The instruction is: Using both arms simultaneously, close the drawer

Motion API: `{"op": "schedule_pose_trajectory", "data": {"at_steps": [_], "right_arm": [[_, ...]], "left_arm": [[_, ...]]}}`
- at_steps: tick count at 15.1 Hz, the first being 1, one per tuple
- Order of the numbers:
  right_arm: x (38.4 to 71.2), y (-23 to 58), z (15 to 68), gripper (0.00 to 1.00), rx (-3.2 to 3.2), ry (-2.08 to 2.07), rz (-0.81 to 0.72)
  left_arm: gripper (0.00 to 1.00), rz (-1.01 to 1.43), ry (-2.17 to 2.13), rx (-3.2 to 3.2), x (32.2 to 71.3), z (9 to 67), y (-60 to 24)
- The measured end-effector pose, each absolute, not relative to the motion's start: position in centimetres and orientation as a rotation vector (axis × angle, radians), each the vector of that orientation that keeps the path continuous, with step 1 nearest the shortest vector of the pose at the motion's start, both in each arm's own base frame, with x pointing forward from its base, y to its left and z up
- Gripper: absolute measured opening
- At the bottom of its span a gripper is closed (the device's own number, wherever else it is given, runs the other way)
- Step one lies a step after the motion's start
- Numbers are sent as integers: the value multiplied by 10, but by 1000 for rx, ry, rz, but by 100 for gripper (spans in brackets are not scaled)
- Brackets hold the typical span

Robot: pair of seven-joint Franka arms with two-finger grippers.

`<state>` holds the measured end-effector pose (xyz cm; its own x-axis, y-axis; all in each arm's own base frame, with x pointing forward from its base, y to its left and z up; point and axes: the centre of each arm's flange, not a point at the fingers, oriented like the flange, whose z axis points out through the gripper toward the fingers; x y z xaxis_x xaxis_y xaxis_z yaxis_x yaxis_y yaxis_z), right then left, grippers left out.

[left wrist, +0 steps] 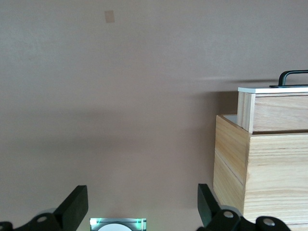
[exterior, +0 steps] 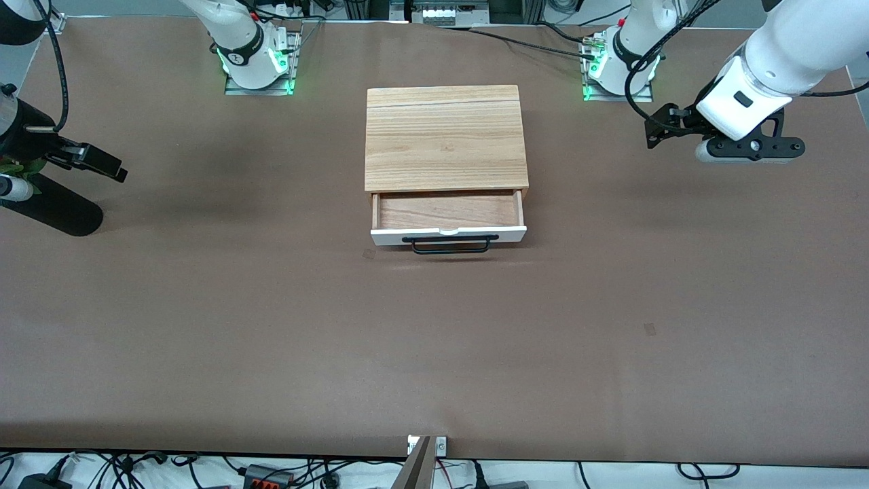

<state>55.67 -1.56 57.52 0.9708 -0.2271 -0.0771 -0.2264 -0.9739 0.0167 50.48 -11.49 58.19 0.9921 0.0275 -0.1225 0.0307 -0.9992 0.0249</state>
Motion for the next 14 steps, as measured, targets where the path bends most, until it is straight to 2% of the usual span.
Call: {"op": "schedule_pose_trajectory", "data": {"at_steps": [14], "right_arm": [[557,-11,575,100,3111,-346,-128]], "left_arm": [[100,-204,43,3103,515,576,-116]]}}
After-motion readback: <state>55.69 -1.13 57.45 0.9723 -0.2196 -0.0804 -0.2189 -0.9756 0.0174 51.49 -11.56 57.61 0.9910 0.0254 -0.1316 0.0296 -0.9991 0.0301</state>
